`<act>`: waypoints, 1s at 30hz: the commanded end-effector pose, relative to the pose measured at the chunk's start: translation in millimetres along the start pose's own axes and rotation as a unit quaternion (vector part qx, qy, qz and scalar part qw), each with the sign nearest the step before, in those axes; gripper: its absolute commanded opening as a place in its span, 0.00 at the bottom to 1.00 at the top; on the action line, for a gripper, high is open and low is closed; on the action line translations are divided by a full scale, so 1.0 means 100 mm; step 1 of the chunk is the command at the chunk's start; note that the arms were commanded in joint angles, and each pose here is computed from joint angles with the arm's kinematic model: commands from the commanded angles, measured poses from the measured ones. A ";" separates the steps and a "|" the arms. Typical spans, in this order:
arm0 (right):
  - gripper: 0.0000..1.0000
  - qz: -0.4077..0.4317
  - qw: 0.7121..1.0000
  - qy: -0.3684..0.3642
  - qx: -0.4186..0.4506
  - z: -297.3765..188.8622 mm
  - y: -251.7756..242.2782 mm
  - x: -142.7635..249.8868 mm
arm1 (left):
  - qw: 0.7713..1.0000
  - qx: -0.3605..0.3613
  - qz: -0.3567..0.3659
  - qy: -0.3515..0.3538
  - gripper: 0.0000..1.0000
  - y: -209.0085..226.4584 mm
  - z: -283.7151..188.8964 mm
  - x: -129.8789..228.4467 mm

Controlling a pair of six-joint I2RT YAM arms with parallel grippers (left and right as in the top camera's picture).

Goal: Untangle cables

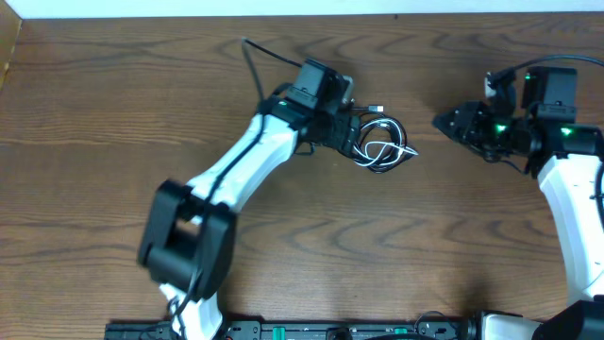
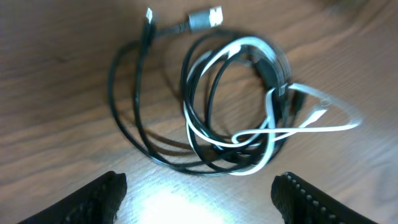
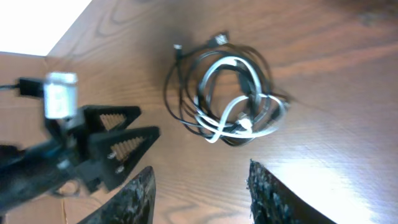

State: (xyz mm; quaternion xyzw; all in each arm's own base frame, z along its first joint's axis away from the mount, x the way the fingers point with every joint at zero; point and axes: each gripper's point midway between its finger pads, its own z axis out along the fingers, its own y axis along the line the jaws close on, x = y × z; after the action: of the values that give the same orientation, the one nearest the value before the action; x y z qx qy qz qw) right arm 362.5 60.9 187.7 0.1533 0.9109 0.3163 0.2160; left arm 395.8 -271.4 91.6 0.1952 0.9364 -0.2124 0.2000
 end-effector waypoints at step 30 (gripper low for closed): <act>0.50 -0.016 0.998 0.033 0.042 -0.10 -0.25 0.18 | 0.992 -0.090 0.091 0.003 0.49 -0.02 1.08 0.15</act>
State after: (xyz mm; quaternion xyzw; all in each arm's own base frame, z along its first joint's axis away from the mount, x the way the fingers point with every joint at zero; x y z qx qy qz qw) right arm 339.2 45.3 170.9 0.1468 0.9309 0.2835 0.1774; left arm 414.3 -317.3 6.3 0.2559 0.9297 -0.1164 0.2379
